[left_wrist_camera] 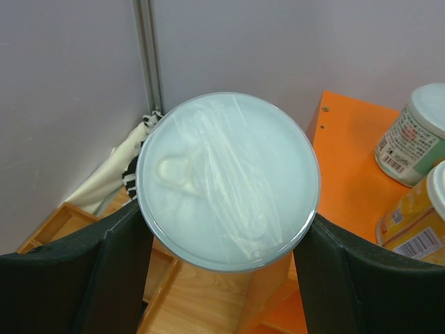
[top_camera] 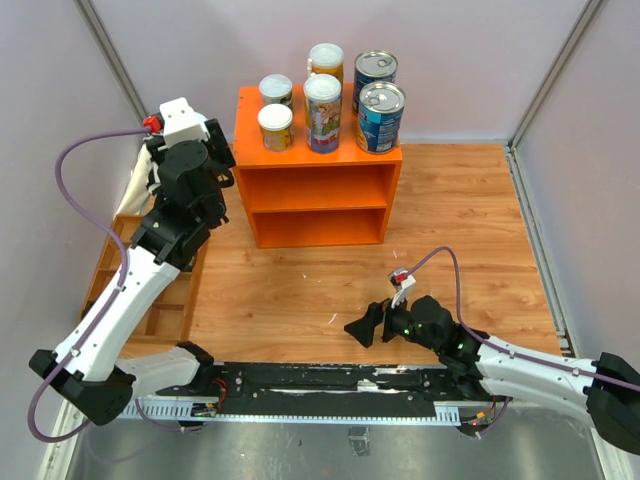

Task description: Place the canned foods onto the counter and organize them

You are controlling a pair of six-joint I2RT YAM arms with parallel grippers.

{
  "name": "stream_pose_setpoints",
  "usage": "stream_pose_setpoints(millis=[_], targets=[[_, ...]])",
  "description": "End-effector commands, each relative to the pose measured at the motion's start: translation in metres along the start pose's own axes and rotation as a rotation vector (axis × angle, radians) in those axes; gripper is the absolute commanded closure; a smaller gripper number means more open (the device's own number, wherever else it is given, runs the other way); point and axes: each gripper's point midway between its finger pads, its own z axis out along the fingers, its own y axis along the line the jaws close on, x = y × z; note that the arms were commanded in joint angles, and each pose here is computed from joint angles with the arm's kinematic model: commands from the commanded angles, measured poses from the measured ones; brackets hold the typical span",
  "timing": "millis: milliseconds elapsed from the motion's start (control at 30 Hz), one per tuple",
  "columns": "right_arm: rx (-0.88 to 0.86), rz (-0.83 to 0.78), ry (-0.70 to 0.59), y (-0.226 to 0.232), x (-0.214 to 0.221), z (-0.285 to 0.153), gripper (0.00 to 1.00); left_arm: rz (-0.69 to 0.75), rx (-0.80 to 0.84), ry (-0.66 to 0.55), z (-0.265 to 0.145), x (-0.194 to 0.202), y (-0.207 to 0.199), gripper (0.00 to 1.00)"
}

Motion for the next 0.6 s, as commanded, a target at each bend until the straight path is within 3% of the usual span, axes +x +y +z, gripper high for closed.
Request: stream_pose_setpoints(millis=[0, 567], targets=[[-0.015, 0.004, -0.038, 0.006, -0.013, 0.002, 0.01, -0.101, 0.069, -0.095, 0.001, -0.046, -0.014, 1.00], [-0.011, 0.002, -0.022, 0.004, -0.009, 0.005, 0.01, -0.002, 0.266, -0.125, 0.012, -0.059, -0.065, 1.00]])
